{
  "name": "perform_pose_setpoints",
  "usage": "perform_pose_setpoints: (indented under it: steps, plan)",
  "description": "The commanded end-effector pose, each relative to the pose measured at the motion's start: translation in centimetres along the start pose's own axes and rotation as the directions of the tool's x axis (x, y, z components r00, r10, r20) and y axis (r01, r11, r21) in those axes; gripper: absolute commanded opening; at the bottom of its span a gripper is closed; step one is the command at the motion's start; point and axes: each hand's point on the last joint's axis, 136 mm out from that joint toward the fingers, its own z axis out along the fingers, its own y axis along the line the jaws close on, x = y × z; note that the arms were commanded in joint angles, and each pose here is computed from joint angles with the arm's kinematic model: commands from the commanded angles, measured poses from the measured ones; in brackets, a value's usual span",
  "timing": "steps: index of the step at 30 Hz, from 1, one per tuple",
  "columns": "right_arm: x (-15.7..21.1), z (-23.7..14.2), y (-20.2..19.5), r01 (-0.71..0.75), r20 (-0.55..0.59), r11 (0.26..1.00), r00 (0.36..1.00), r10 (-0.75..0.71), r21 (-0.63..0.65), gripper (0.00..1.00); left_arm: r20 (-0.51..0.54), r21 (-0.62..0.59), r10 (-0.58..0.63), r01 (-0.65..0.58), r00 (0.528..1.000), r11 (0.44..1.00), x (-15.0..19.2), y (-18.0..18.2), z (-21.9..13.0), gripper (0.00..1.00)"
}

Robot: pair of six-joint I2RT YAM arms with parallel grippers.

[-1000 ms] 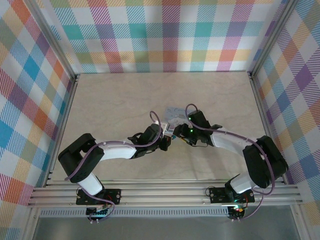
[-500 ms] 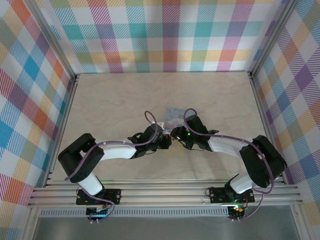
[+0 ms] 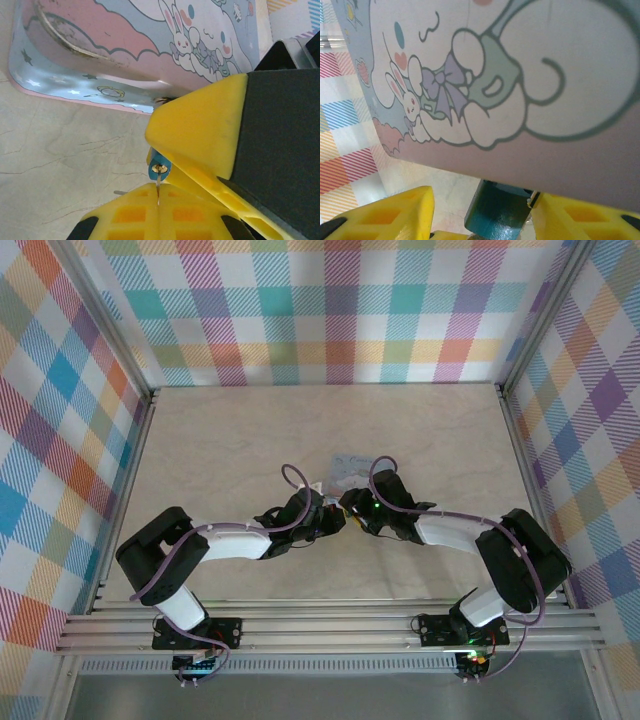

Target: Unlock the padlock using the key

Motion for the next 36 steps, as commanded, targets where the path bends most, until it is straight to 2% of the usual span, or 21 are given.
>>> perform_pose_setpoints:
  steps: [1,13,20,22,27,30,36]
  plan:
    - [1.4,0.6,-2.8,-0.072,-0.043,0.994,0.996,0.076,0.083,0.53,0.012,0.055,-0.026,0.025,1.0,0.998,-0.2,-1.1,0.0,0.0]
    - [1.7,-0.2,-3.5,-0.053,-0.042,0.99,0.997,0.059,0.134,0.28,0.009,0.046,0.003,-0.004,1.0,0.999,0.6,-1.1,0.4,0.0]
    - [1.7,-1.0,-3.4,0.018,-0.055,0.985,0.998,-0.009,0.17,0.06,0.007,0.018,0.047,-0.047,0.999,0.999,0.8,-1.0,0.1,0.0]
    - [1.7,-1.2,-3.2,0.066,-0.074,0.981,0.996,-0.053,0.182,0.0,0.009,0.011,0.058,-0.058,0.998,0.998,0.8,-0.9,-0.1,0.04]
    - [1.9,-1.9,-3.1,0.184,-0.126,0.958,0.979,-0.159,0.22,0.0,0.014,-0.006,0.077,-0.076,0.997,0.997,0.9,-0.5,-0.6,0.16]
    - [1.8,-2.5,-2.7,0.255,-0.151,0.936,0.963,-0.223,0.243,0.0,0.019,-0.02,0.086,-0.085,0.996,0.996,0.8,-0.3,-0.9,0.33]
    - [2.0,-3.4,-2.0,0.419,-0.268,0.864,0.898,-0.349,0.28,0.0,0.034,-0.064,0.129,-0.127,0.991,0.99,0.4,0.5,-2.2,0.44]
